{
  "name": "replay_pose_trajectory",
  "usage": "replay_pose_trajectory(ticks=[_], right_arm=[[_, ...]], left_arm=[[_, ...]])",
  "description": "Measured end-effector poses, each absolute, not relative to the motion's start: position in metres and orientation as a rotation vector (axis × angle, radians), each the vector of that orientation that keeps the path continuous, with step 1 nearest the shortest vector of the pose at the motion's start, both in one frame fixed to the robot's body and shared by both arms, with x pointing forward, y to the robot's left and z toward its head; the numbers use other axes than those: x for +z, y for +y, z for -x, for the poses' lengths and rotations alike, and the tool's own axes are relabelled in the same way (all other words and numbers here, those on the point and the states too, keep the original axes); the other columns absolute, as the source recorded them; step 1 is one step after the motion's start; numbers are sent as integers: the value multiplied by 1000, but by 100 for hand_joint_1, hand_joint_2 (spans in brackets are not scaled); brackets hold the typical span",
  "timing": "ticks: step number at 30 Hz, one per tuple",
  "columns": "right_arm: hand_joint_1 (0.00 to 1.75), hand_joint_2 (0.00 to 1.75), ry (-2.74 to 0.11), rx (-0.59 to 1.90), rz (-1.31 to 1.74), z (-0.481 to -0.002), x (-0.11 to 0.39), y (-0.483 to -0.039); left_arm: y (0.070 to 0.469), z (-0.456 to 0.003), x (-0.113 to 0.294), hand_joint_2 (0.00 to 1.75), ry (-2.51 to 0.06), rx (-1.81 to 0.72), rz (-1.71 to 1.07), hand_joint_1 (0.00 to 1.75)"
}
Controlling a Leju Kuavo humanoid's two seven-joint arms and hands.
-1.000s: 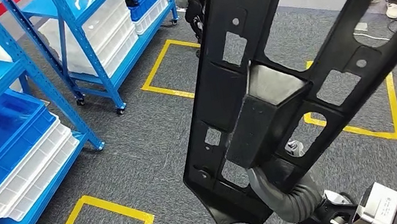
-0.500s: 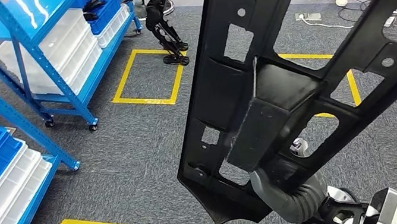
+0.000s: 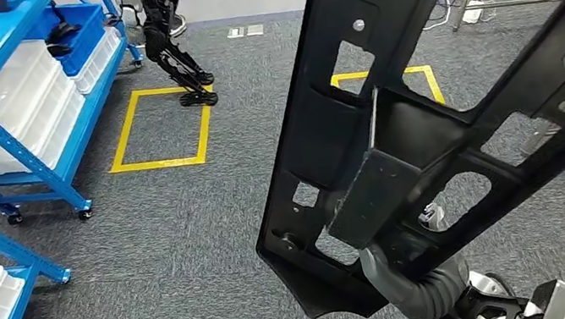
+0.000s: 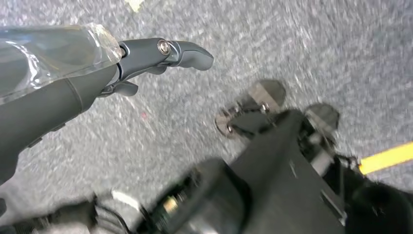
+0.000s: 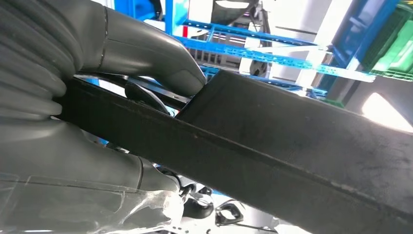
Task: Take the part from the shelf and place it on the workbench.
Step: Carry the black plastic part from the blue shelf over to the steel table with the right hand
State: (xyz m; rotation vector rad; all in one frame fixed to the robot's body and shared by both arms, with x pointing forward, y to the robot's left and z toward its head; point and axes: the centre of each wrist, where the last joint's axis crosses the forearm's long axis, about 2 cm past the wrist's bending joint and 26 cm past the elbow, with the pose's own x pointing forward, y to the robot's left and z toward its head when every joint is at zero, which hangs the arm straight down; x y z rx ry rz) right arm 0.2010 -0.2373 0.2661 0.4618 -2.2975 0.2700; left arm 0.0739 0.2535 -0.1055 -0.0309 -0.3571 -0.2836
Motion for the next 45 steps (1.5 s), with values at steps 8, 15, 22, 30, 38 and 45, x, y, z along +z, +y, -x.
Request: replay_pose_trajectory(ticks=[8,15,22,30,38,45], right_arm=[[175,175,-2274,313,-404,-204,270,-238],[175,175,-2224,356,-295,-202,269,-244],[175,175,-2184,367,-221,-195,272,-254],[175,175,-2167,373,-176,-187,273,-260],[175,175,-2160,376,-149,-183,274,-264],[175,175,-2154,342,-144,-180,273,-266]], left_arm=[[254,-74,-106,175,-396,-283,28,0],[251,-74,-105,175,-395,-270,38,0],[246,-75,-105,175,-359,-248,45,0],[240,-74,-104,175,-324,-254,68,0],[233,-73,-104,175,-335,-254,74,0],[229,-71,-104,175,-359,-267,84,0]])
